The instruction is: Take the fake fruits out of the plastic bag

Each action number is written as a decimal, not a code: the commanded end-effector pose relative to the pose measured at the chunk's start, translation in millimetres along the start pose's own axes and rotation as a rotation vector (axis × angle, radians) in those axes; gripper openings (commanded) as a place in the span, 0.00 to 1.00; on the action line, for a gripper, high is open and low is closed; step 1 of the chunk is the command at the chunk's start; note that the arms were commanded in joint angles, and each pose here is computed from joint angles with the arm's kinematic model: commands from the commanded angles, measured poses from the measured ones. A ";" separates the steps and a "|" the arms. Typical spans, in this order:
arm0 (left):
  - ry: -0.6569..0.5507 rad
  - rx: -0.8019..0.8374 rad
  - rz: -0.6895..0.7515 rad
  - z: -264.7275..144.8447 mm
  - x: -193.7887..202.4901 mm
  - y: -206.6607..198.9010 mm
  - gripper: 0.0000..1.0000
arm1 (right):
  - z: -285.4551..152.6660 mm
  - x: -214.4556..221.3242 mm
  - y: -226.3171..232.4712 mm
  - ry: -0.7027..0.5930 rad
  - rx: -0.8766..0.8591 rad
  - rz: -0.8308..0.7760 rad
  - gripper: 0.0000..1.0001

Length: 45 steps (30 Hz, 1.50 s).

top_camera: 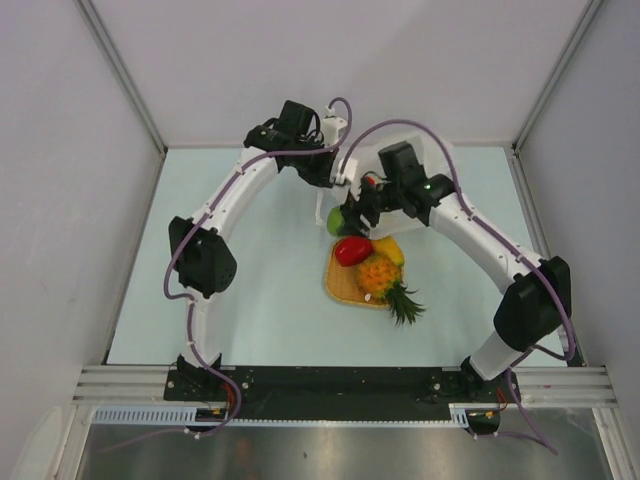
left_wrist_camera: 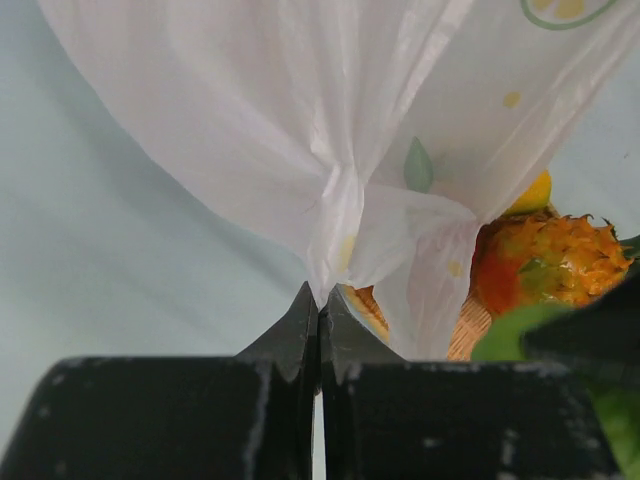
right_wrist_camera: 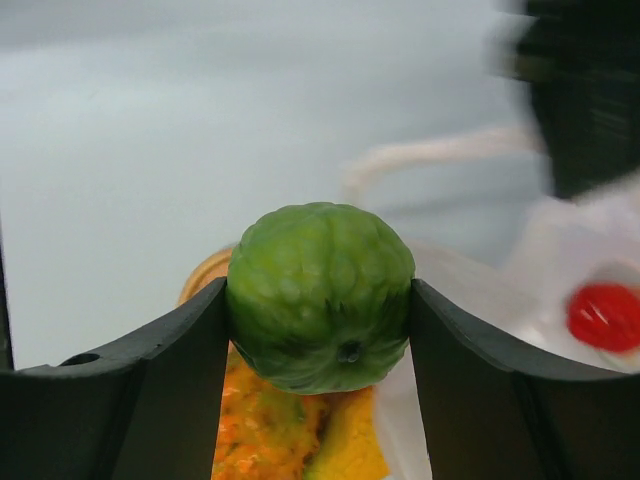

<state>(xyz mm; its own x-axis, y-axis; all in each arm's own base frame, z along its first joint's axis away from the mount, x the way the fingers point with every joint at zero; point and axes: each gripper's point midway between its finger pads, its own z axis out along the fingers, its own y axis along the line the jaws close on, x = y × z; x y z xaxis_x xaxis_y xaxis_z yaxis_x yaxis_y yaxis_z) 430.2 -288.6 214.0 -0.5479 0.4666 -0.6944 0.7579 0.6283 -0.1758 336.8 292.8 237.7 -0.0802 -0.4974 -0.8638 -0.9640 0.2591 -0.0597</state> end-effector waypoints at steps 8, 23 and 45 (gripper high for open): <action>-0.061 0.057 -0.033 -12.7 -16.0 -11.8 0.00 | 37.3 66.7 72.9 0.242 -0.339 -0.447 0.48; -0.043 0.059 -0.035 -23.8 -4.9 -18.4 0.00 | 53.7 97.2 100.2 0.358 -0.458 -0.525 0.49; -0.025 0.078 -0.041 -19.2 1.5 -21.0 0.00 | 62.3 139.0 100.8 0.507 -0.499 -0.483 0.55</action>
<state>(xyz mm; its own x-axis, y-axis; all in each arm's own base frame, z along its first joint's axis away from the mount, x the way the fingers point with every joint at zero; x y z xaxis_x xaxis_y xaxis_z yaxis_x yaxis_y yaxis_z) 410.1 -288.3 204.6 -0.6029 0.4529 -0.6567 0.7435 0.6175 -0.2567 246.2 306.1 86.7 0.3740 -0.7862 -0.4920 -0.9144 -0.4011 -0.0542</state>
